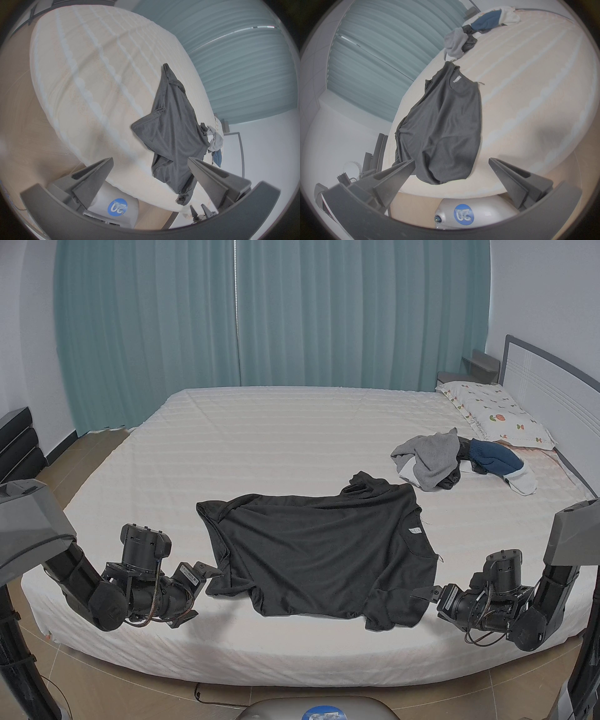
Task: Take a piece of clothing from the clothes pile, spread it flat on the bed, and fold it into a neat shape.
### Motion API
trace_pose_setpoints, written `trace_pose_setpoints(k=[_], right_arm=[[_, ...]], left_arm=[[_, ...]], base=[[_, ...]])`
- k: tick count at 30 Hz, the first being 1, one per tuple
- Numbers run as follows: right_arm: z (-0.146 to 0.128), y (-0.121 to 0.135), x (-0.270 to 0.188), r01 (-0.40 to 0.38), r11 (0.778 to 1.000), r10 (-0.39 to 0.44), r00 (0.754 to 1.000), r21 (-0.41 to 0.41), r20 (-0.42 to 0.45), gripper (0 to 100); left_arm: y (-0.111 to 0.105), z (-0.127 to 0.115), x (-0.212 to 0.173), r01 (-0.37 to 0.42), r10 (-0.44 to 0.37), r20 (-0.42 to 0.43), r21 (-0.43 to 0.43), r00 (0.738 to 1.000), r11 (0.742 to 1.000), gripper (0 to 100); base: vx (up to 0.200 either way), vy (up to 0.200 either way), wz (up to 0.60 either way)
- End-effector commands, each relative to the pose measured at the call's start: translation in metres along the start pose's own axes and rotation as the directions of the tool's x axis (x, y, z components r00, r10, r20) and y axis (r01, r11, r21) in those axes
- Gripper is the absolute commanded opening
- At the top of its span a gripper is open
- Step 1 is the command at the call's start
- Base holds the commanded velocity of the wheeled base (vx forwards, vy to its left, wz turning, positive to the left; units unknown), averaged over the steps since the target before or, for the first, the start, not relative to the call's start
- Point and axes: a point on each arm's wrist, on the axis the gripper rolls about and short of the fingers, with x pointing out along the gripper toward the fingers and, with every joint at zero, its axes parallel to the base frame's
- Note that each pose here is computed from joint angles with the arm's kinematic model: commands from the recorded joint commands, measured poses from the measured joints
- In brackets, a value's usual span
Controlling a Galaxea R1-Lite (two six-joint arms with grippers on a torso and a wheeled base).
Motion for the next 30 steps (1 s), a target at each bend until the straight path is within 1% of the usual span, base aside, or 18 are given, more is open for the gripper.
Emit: trace_pose_setpoints(k=[1, 6, 9, 15, 16, 22, 26, 30], right_arm=[[-0.006, -0.004, 0.015, 0.008, 1.0, -0.008, 1.0, 0.015, -0.027, 100], [-0.007, -0.007, 0.02, 0.018, 1.0, -0.017, 0.999, 0.02, -0.035, 100], [-0.008, -0.008, 0.03, 0.018, 1.0, -0.017, 0.999, 0.018, -0.038, 100], [-0.004, -0.006, 0.044, 0.002, 1.0, -0.002, 1.0, 0.015, -0.024, 100], [-0.004, -0.007, 0.046, 0.002, 1.0, -0.002, 1.0, 0.015, -0.024, 0], [-0.003, -0.009, 0.05, 0.012, 1.0, -0.011, 1.0, 0.02, -0.019, 0], [0.001, -0.007, 0.047, 0.004, 1.0, -0.003, 1.0, 0.022, -0.004, 0], [0.004, -0.004, 0.034, -0.004, 1.0, 0.003, 1.0, 0.024, 0.01, 0]], left_arm=[[0.005, -0.001, 0.009, -0.018, 0.018, 0.003, -0.013, 1.0, 1.0, 100], [0.004, 0.0, 0.009, -0.013, 0.013, 0.006, -0.014, 1.0, 1.0, 100], [0.005, 0.001, 0.011, -0.015, 0.015, 0.009, -0.016, 1.0, 1.0, 100], [0.003, 0.003, 0.011, -0.008, 0.008, 0.013, -0.018, 1.0, 1.0, 100], [0.003, 0.003, 0.011, -0.008, 0.008, 0.013, -0.018, 1.0, 1.0, 100], [0.004, 0.003, 0.013, -0.01, 0.01, 0.014, -0.02, 1.0, 1.0, 100], [0.005, 0.004, 0.015, -0.002, 0.002, 0.021, -0.012, 1.0, 1.0, 100], [0.009, 0.004, 0.021, -0.003, 0.004, 0.06, -0.009, 0.998, 1.0, 100]], base=[[0.0, 0.0, 0.0], [0.0, 0.0, 0.0], [0.0, 0.0, 0.0], [0.0, 0.0, 0.0], [0.0, 0.0, 0.0], [0.0, 0.0, 0.0], [0.0, 0.0, 0.0], [0.0, 0.0, 0.0]])
